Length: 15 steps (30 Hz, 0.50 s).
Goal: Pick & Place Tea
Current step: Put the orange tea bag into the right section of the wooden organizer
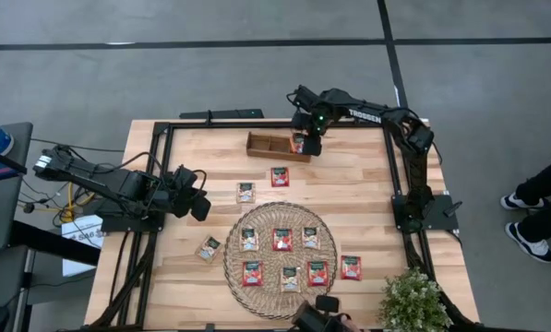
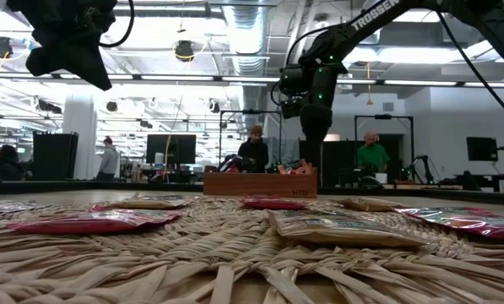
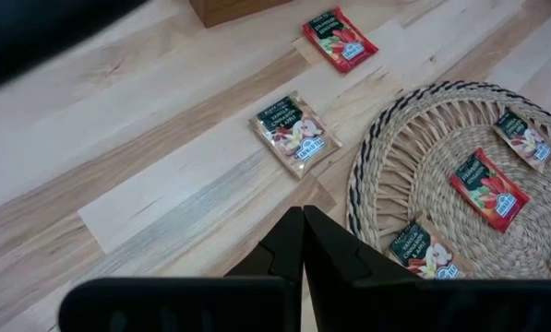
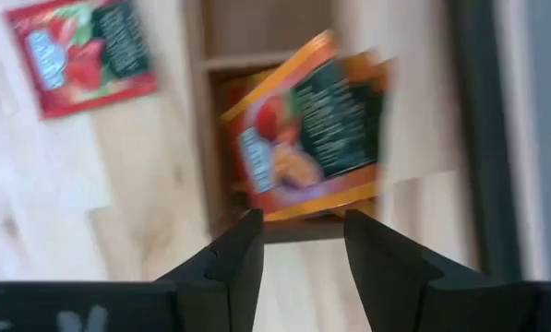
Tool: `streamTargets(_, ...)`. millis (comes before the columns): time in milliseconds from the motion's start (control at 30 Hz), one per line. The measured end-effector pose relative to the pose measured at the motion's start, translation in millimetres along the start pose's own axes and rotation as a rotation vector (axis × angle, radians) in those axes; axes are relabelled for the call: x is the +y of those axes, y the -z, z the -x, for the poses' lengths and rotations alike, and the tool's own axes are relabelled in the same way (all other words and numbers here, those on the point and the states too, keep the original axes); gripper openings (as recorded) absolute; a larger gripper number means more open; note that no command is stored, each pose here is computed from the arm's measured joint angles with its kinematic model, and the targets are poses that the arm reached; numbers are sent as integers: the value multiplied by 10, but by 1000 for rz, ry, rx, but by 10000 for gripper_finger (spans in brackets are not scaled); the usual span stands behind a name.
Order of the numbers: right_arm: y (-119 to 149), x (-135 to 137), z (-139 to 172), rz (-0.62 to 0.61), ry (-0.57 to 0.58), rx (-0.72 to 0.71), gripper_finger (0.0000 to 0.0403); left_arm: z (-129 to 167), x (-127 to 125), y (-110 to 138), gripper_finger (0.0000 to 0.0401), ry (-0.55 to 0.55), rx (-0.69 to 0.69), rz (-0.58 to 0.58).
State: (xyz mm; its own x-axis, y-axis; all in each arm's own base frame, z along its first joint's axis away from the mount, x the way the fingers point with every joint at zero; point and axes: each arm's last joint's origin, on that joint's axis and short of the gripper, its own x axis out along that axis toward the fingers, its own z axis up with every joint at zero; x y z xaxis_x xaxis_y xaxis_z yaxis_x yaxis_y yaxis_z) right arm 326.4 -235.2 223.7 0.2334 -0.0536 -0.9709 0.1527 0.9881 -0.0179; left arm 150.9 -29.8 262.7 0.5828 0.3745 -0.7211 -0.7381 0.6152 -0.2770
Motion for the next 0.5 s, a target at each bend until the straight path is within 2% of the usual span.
streamTargets(100,-48,-65,104,-3,72,-11,138,-1,0,0,0,0,0,0)
streamTargets(233,-81,-150,208,17,105,-49,131,0,0,0,0,-1,-1,0)
streamTargets(500,-59,-211,196,44,48,-100,123,0,1,-2,0,-3,-7,0)
